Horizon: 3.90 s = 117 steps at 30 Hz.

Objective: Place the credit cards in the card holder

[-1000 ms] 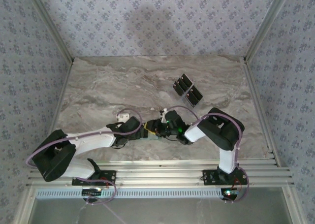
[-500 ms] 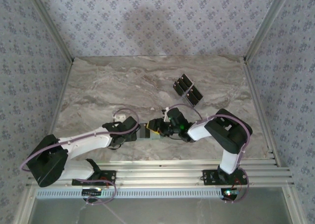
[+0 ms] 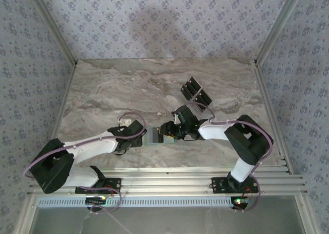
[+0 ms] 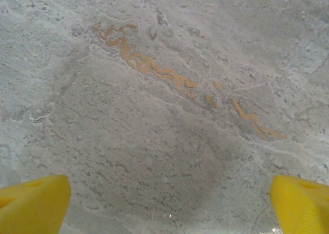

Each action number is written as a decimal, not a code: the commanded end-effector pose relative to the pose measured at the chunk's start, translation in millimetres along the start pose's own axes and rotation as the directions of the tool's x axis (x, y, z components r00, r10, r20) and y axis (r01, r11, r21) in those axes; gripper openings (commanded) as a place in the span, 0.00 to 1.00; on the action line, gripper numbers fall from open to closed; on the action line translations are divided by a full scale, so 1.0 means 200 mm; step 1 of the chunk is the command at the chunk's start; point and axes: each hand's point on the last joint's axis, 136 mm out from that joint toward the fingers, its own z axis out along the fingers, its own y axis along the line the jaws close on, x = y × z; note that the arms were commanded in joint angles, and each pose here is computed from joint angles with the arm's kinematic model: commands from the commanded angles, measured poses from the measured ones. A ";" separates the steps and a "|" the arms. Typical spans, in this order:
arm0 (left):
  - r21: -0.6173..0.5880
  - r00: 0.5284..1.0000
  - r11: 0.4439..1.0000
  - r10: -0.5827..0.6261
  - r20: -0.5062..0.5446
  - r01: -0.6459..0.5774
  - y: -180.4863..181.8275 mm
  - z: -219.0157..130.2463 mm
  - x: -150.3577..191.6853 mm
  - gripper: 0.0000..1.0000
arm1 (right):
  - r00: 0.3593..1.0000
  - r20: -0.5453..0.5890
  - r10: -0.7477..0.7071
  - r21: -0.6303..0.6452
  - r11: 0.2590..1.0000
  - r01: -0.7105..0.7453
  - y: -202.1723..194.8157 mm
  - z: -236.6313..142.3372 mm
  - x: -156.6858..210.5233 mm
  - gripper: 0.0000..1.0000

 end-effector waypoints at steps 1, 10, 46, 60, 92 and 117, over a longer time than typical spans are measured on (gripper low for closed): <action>0.023 1.000 1.000 0.010 0.018 -0.011 -0.06 0.00 -0.06 1.00 | 0.996 -0.032 -0.080 0.113 0.990 0.083 -0.02 -0.07 0.02 0.46; 0.033 1.000 0.999 0.028 0.005 -0.028 -0.11 0.04 -0.07 1.00 | 0.983 -0.070 -0.167 0.273 0.945 0.180 -0.10 -0.09 0.01 0.17; 0.054 0.998 0.998 0.030 -0.047 -0.027 -0.15 0.13 0.05 1.00 | 0.968 -0.169 -0.184 0.203 0.955 0.217 0.05 0.19 0.08 0.06; 0.069 0.998 0.997 0.043 -0.051 -0.039 -0.20 0.14 0.07 1.00 | 0.971 -0.194 -0.143 0.088 0.983 0.162 0.14 0.22 0.11 0.06; 0.130 0.996 0.988 0.080 0.036 -0.084 -0.30 -0.03 -0.12 1.00 | 0.985 -0.052 -0.166 0.262 0.949 0.174 -0.09 -0.19 -0.05 0.44; 0.031 0.997 0.997 0.074 0.031 -0.075 -0.19 -0.01 -0.08 1.00 | 0.970 -0.075 -0.231 0.205 0.948 0.242 0.01 -0.15 -0.09 0.44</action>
